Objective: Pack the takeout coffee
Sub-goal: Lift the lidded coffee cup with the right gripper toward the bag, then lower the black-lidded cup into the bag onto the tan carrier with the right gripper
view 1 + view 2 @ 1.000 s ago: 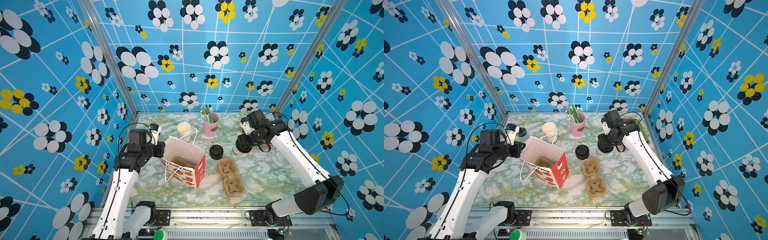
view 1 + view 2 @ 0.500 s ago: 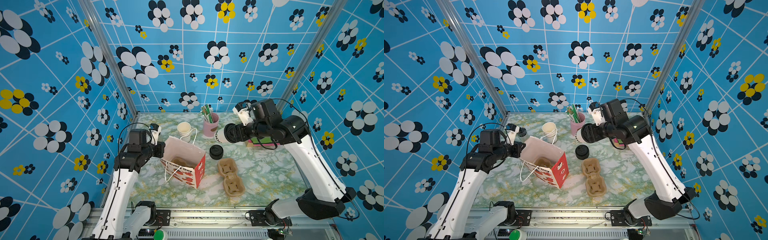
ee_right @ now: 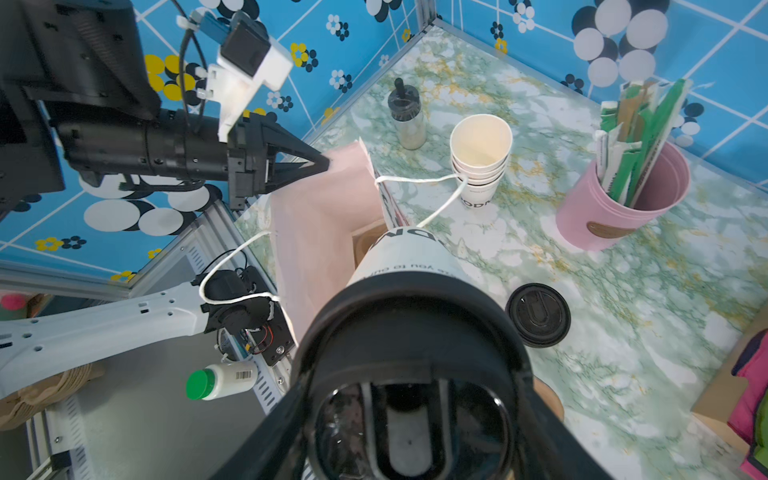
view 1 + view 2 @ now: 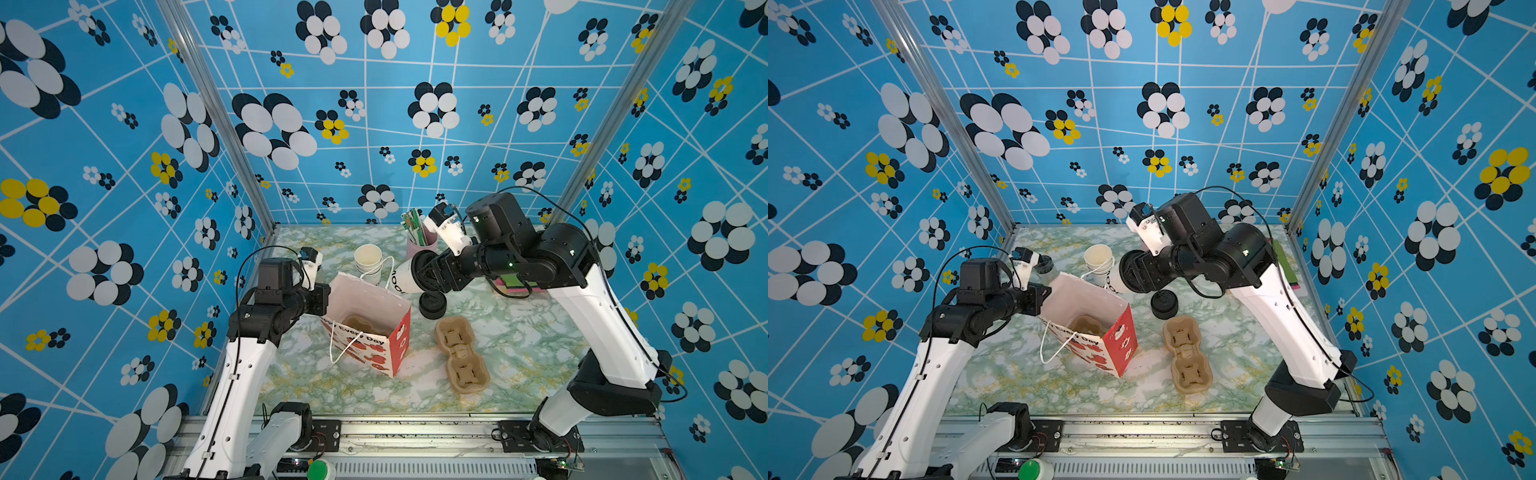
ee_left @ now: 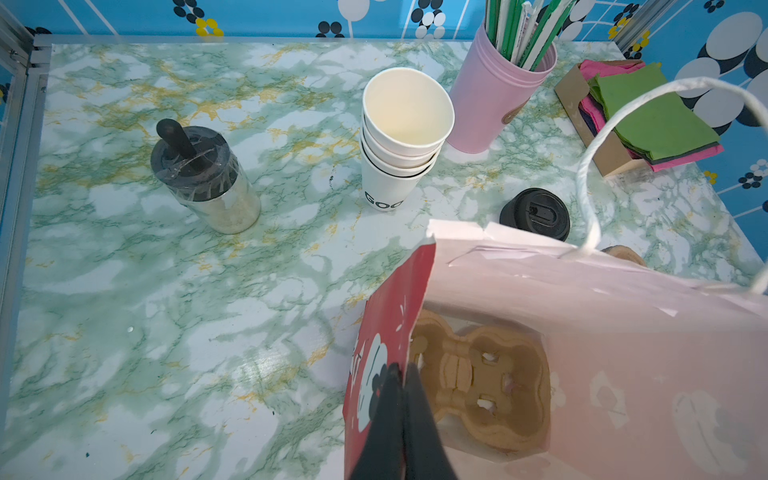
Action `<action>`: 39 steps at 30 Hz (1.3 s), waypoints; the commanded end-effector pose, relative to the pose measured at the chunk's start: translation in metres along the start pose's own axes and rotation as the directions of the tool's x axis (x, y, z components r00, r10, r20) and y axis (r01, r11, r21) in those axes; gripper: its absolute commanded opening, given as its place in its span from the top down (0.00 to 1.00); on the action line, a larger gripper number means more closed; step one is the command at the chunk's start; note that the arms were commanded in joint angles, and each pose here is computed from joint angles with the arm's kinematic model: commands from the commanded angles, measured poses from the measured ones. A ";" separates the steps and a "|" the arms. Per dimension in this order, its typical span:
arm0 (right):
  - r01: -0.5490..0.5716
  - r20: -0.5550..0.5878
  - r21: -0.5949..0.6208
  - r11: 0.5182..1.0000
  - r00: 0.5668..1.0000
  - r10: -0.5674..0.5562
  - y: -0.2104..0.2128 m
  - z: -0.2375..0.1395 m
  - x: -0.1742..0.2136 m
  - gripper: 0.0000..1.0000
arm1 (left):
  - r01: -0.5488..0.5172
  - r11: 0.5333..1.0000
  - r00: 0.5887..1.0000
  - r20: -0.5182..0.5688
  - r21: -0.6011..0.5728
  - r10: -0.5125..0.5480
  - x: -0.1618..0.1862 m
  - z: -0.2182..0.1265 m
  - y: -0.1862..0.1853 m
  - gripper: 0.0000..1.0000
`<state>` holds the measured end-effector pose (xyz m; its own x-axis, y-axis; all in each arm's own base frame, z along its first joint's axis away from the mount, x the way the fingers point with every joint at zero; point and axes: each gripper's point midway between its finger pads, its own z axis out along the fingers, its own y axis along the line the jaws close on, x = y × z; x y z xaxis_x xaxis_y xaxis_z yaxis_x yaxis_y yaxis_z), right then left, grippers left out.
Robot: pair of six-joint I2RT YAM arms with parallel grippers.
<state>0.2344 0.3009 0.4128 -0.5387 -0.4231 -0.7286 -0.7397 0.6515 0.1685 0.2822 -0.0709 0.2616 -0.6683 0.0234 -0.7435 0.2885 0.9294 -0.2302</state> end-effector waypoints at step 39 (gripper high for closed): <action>0.203 -0.407 -0.040 0.978 0.891 -0.201 0.055 0.152 0.066 0.41 | 0.007 1.000 1.000 0.005 -0.001 -0.007 0.002 0.000 0.002 1.00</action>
<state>0.2203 0.4057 0.2785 -0.5100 -0.7420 -0.4351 -0.8403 0.5380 0.0675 0.2821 -0.0709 0.2610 -0.6692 0.0234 -0.7427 0.2885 0.9293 -0.2307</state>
